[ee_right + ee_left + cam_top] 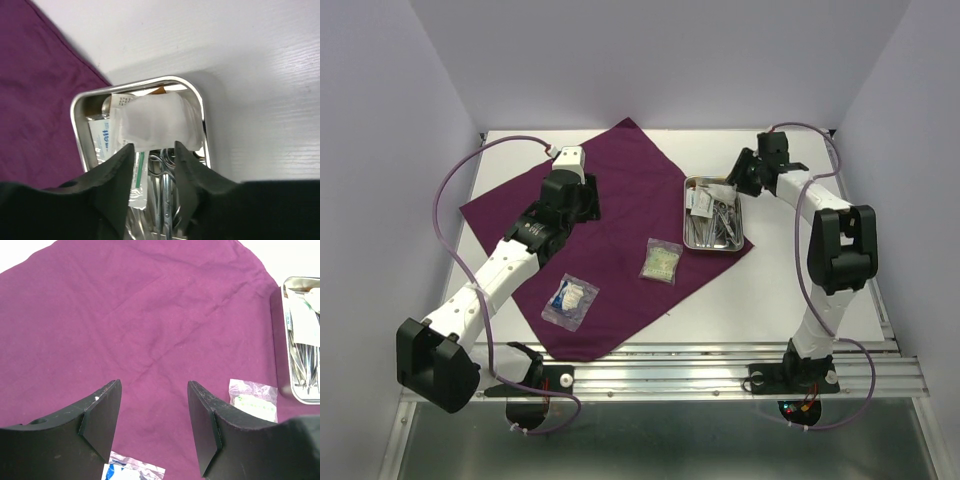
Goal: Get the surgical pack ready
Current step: Place the medical item in the container.
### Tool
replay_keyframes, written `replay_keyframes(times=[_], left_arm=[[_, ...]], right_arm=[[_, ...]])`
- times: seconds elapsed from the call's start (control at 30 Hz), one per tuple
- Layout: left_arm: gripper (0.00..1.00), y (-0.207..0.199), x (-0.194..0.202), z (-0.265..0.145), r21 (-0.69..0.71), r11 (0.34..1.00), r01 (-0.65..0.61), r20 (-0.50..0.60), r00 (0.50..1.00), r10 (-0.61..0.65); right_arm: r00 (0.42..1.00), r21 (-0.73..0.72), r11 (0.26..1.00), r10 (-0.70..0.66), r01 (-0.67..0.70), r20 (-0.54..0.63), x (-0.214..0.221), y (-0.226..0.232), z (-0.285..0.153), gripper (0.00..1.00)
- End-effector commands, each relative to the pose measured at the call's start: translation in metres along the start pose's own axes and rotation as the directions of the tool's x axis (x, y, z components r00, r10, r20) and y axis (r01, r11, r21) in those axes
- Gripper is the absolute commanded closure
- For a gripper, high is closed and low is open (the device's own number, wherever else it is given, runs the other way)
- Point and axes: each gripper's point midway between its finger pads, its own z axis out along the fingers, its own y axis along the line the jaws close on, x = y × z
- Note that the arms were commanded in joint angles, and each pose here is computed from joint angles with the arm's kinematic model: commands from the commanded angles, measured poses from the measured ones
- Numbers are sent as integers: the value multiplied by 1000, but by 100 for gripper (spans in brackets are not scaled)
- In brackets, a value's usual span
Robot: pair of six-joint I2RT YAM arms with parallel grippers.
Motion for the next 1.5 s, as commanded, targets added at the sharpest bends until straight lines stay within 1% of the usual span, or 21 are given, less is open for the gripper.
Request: replay_keyframes(times=[0.0, 0.07, 0.1, 0.17, 0.37, 0.43, 0.47, 0.57, 0.73, 0.9, 1.07, 1.17, 1.2, 1.3, 1.4, 1.43, 1.47], left_arm=[[33, 4, -14, -10, -4, 1000, 12, 53, 999, -11], [33, 3, -13, -8, 2, 1000, 14, 50, 999, -14], [33, 2, -12, -7, 2, 1000, 14, 45, 999, -14], [33, 1, -12, -6, 3, 1000, 16, 42, 999, -16], [33, 2, -10, -4, 0, 1000, 17, 38, 999, -17], [33, 2, -9, -4, -3, 1000, 15, 35, 999, -15], [33, 2, -8, -4, -4, 1000, 14, 32, 999, -14], [33, 4, -5, -3, -7, 1000, 17, 24, 1000, -16], [33, 2, -5, -4, -4, 1000, 20, 26, 999, -20], [33, 3, -6, -4, -7, 1000, 20, 27, 999, -20], [33, 3, -7, -3, -7, 1000, 20, 30, 999, -20], [33, 3, -8, -3, -9, 1000, 19, 30, 999, -19], [33, 3, -9, -3, -10, 1000, 20, 32, 999, -20], [33, 4, -12, -4, -15, 1000, 22, 41, 999, -21], [33, 5, -17, -6, -24, 999, 28, 53, 998, -27], [33, 6, -18, -7, -27, 999, 30, 56, 998, -29], [33, 9, -22, -8, -42, 998, 39, 64, 997, -36]], right_arm=[[992, -32, 999, -17, 21, 123, -34, 14, -21, 60], [993, -35, 999, -23, 27, 120, -36, 15, -19, 70], [993, -40, 998, -35, 39, 110, -32, 20, -17, 77], [994, -35, 998, -53, 56, 91, -28, 22, -9, 81], [997, -9, 998, -68, 69, 23, -8, 17, 21, 82], [997, -33, 997, -75, 74, -9, 0, 18, 28, 82], [995, -41, 996, -85, 84, -46, 14, 19, 38, 82], [991, -40, 993, -110, 107, -80, 22, 19, 47, 83], [991, 15, 993, -118, 119, -57, 18, 8, 49, 83], [990, -6, 990, -142, 142, -13, 0, 21, 32, 83], [987, -44, 987, -150, 153, 49, -22, 40, 3, 81], [985, -54, 986, -150, 155, 85, -33, 48, -15, 71], [984, -57, 986, -149, 155, 98, -36, 51, -23, 64], [982, -58, 987, -145, 153, 118, -39, 52, -37, 55], [982, -71, 985, -150, 159, 119, -32, 61, -48, 54], [979, -84, 983, -152, 164, 135, -33, 68, -60, 54], [980, -89, 981, -164, 174, 117, -18, 73, -61, 53]])
